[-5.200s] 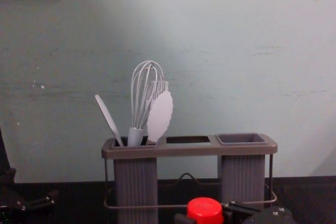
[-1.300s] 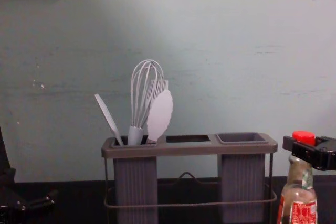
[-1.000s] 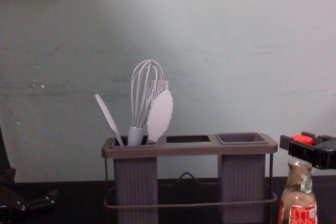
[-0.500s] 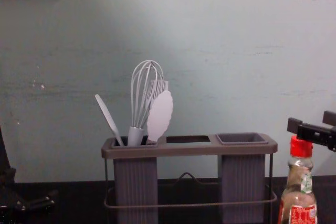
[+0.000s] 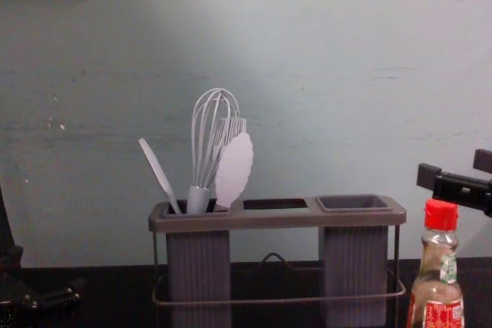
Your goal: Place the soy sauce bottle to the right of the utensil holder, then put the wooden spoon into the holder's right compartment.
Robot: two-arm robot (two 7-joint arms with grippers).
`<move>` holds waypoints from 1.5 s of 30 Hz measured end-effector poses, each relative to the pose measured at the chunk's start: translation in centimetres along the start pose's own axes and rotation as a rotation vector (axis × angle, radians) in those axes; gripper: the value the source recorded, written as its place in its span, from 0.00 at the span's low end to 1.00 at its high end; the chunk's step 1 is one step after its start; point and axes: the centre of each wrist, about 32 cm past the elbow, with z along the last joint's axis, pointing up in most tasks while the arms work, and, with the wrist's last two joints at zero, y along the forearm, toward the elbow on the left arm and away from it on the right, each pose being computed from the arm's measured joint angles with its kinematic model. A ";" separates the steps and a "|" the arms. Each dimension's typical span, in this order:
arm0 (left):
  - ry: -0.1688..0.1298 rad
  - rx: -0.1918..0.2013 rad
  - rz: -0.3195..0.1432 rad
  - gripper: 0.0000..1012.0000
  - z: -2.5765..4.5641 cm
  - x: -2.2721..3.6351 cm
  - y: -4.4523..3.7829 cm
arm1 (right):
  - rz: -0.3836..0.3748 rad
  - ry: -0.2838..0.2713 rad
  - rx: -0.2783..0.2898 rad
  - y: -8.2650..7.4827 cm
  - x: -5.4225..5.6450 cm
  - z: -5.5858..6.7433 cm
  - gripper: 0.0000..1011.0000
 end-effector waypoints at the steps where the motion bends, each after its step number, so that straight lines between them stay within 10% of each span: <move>1: 0.000 0.000 0.000 1.00 0.00 0.00 0.00 | 0.002 -0.004 -0.004 -0.2 -0.5 0.1 0.99; 20: 0.000 0.000 0.000 1.00 0.00 0.00 0.00 | 0.047 -0.030 -0.050 -1.7 -6.6 0.5 0.99; 32: 0.000 0.000 0.000 1.00 0.00 0.00 0.00 | 0.011 -0.028 -0.183 -1.8 -10.6 -0.6 0.99; 45: 0.000 0.000 0.000 1.00 0.00 0.00 0.00 | 0.026 0.021 -0.212 -1.6 -12.1 -2.2 0.99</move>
